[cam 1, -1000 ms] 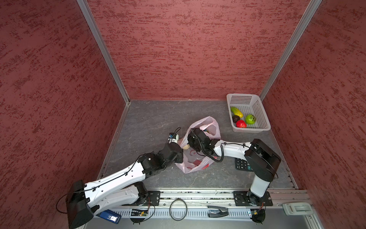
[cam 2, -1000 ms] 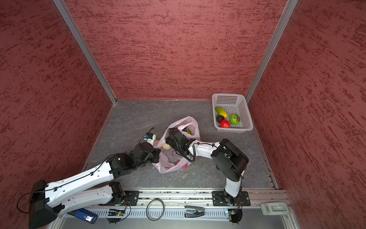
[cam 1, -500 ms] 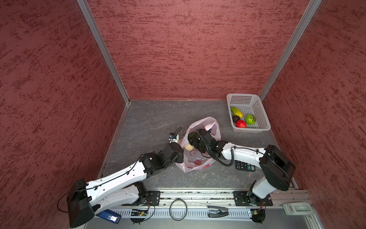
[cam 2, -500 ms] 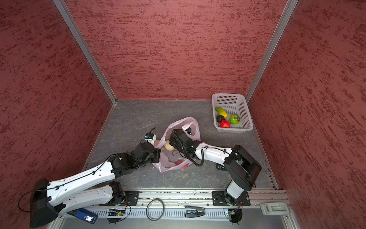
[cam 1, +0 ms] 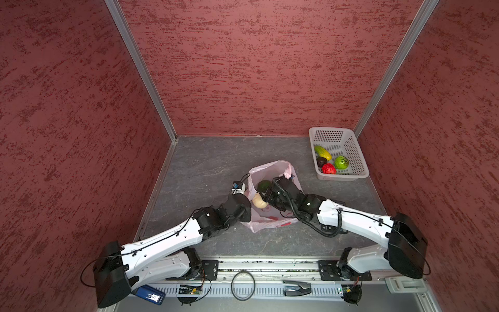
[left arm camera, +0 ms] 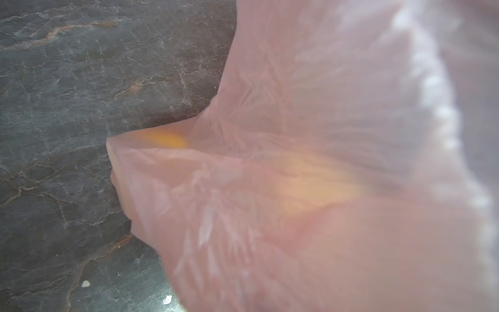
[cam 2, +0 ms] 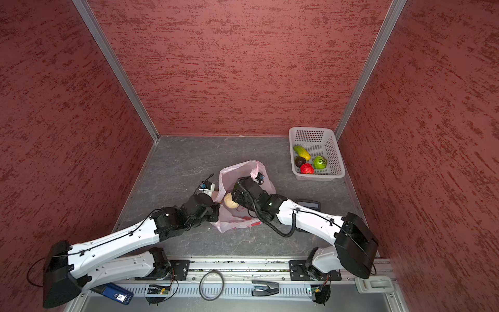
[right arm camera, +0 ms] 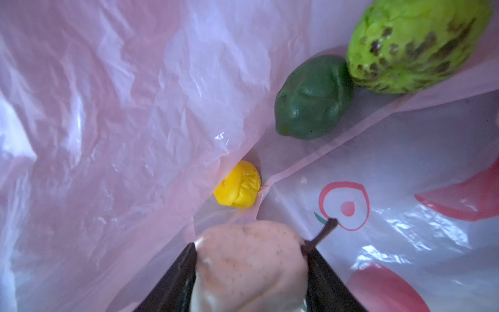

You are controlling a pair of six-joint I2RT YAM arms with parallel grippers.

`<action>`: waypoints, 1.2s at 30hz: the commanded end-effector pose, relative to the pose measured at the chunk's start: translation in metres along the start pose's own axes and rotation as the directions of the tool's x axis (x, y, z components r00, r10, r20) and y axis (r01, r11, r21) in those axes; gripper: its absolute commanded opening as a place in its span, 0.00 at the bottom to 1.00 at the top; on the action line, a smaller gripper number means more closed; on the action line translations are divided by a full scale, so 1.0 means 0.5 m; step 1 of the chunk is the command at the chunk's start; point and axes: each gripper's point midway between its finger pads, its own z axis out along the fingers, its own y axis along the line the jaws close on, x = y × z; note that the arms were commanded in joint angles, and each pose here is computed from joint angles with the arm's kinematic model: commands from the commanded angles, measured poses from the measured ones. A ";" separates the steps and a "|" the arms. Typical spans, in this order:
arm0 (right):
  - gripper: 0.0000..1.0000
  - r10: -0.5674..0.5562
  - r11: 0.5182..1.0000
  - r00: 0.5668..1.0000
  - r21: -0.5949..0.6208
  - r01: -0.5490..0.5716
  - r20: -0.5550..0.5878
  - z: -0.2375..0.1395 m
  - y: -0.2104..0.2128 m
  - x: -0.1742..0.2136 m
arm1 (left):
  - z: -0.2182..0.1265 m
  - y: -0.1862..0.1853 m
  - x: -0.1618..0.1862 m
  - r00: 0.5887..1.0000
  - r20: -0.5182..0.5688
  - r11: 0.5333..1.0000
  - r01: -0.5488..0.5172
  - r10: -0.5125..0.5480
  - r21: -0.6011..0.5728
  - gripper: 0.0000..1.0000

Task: Untie the knot of the plastic bag and take out the fruit
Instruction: 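Lift the pear out of the bag toward the white basket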

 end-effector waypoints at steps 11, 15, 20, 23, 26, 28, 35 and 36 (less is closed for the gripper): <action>0.54 -0.184 0.981 0.983 0.069 0.183 -0.001 0.033 0.036 0.020 | -0.009 -0.022 -0.029 0.999 0.038 0.999 -0.016 0.015 0.035 0.00; 0.54 -0.188 0.979 0.982 0.074 0.187 0.007 0.058 0.044 0.019 | -0.013 -0.025 -0.031 0.999 0.041 0.999 -0.020 0.019 0.042 0.00; 0.54 -0.187 0.979 0.981 0.091 0.181 0.054 0.069 0.049 0.000 | -0.015 -0.024 -0.022 0.999 0.037 0.999 -0.018 0.017 0.052 0.00; 0.54 -0.183 0.981 0.981 0.076 0.177 0.072 0.069 0.063 -0.008 | -0.016 -0.026 -0.020 0.999 0.036 0.998 -0.019 0.017 0.057 0.00; 0.54 -0.162 0.986 0.983 0.046 0.158 0.088 0.050 0.081 -0.016 | -0.017 -0.023 -0.019 0.999 0.034 0.998 -0.021 0.019 0.055 0.00; 0.53 -0.150 0.989 0.984 0.028 0.148 0.095 0.027 0.091 -0.019 | -0.018 -0.019 -0.017 0.999 0.033 0.999 -0.022 0.020 0.047 0.00; 0.52 -0.150 0.989 0.984 0.002 0.151 0.093 -0.068 0.102 -0.013 | -0.020 -0.009 -0.022 0.999 0.051 1.000 -0.010 0.008 0.023 0.00; 0.52 -0.157 0.988 0.983 0.000 0.157 0.092 -0.077 0.103 -0.011 | -0.020 -0.009 -0.025 0.999 0.054 1.000 -0.010 0.009 0.019 0.00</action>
